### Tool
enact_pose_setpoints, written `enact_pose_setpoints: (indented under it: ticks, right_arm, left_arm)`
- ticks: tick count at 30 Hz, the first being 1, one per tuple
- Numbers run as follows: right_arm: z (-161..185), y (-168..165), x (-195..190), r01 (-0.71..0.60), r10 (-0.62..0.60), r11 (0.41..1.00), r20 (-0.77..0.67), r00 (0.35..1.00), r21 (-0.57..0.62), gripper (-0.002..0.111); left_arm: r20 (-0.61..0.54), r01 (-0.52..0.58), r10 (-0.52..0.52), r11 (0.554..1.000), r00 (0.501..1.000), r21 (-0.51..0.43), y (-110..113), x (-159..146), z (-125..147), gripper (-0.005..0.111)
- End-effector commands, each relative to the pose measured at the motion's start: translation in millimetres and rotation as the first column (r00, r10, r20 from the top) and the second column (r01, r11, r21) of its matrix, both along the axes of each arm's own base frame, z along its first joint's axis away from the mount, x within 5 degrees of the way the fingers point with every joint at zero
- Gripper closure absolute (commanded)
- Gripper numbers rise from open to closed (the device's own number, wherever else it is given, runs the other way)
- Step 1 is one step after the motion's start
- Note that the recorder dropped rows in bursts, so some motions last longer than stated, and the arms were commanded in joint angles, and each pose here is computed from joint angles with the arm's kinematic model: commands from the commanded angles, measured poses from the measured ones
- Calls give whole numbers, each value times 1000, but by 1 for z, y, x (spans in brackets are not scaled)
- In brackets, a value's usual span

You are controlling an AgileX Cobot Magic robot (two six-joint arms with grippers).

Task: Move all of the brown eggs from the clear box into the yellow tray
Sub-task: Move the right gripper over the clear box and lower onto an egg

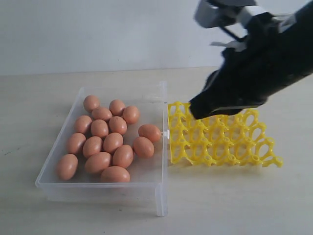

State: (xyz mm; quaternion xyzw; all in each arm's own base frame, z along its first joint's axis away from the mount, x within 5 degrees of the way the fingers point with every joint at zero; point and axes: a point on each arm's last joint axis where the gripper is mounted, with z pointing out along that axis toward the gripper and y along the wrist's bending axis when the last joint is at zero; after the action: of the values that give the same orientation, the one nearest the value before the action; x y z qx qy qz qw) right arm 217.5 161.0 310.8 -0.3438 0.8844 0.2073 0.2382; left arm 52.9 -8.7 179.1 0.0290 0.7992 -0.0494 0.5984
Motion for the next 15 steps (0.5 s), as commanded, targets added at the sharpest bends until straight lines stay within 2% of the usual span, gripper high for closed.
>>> enact_pose_setpoints:
  ticks: [1,5,9,12,15]
  right_arm:
    - [7,53,-9,-142,142,990,55,988,-17,99]
    - [13,96,-2,-209,220,972,102,970,-108,75]
    - [5,126,23,-205,227,958,92,970,-201,52]
    - [-14,150,44,-217,236,942,44,971,-256,53]
    - [-31,171,63,-235,248,928,10,969,-291,63]
  left_arm:
    - [19,-3,3,1000,1000,-3,0,0,2,107]
    - [19,-3,3,1000,1000,-3,0,0,2,107]
    - [19,-3,3,1000,1000,-3,0,0,2,107]
    - [19,-3,3,1000,1000,-3,0,0,2,107]
    - [19,-3,3,1000,1000,-3,0,0,2,107]
